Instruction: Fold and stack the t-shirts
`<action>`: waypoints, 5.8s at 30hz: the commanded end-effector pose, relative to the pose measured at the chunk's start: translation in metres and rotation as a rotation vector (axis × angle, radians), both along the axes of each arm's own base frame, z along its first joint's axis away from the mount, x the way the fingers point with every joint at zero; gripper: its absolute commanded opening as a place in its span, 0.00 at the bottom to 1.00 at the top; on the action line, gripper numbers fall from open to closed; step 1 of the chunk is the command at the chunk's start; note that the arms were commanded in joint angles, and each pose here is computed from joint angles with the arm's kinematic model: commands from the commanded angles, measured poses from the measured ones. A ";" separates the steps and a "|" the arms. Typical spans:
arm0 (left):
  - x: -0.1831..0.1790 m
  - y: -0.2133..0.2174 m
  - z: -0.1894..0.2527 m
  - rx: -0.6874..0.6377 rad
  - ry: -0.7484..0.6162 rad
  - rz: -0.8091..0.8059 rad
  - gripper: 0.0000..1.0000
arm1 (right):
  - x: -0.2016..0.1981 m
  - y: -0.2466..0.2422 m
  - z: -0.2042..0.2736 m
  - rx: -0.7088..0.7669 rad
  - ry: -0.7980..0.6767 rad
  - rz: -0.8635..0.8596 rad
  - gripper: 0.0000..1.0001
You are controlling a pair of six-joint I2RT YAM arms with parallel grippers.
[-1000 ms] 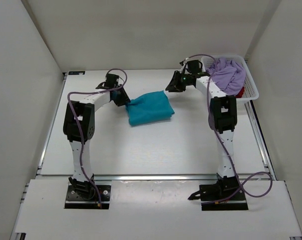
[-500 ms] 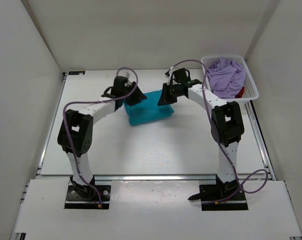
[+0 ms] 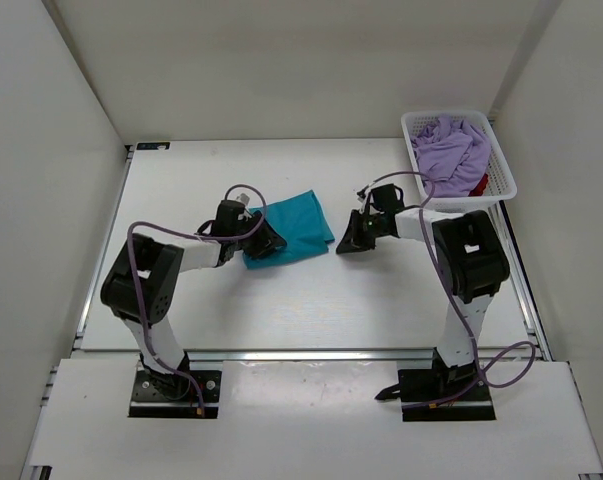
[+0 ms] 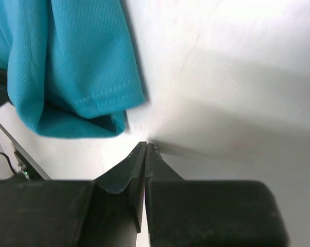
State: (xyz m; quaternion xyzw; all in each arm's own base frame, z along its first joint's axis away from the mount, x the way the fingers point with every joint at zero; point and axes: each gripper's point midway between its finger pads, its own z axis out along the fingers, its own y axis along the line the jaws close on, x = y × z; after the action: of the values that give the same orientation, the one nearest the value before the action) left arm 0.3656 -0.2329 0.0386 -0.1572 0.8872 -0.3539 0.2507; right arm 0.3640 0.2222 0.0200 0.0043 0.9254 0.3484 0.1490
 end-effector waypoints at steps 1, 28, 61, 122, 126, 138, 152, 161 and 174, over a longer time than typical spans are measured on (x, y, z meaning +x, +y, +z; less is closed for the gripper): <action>-0.007 0.005 0.030 -0.038 -0.053 0.001 0.56 | -0.002 0.011 0.031 0.028 -0.111 0.032 0.00; 0.070 0.101 0.003 -0.105 0.014 0.244 0.53 | 0.011 0.040 0.000 0.039 -0.069 0.066 0.00; -0.019 0.045 0.055 -0.009 -0.163 0.086 0.50 | 0.125 0.082 0.056 0.102 -0.179 0.105 0.00; 0.160 0.390 0.021 -0.055 -0.045 0.775 0.24 | -0.063 0.075 0.126 0.298 -0.324 0.241 0.46; 0.164 0.405 0.024 0.004 -0.040 0.798 0.26 | -0.062 0.080 0.125 0.302 -0.310 0.253 0.46; 0.268 0.350 0.029 0.060 -0.032 0.572 0.21 | -0.054 0.075 0.111 0.260 -0.274 0.223 0.45; 0.255 0.357 0.041 -0.006 -0.036 0.568 0.72 | -0.045 0.082 0.111 0.275 -0.260 0.225 0.50; 0.241 0.261 0.081 0.055 -0.147 0.419 0.99 | -0.040 0.102 0.132 0.272 -0.307 0.249 0.60; 0.139 0.169 0.125 -0.014 -0.272 0.378 0.99 | 0.028 0.062 0.192 0.183 -0.505 0.071 0.00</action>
State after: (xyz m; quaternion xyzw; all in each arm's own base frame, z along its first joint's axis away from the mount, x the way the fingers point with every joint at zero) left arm 0.5060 -0.0288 0.0994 -0.3211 0.8338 -0.2764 0.3540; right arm 0.3565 0.2999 0.1594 -0.1066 0.8469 0.4430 0.2741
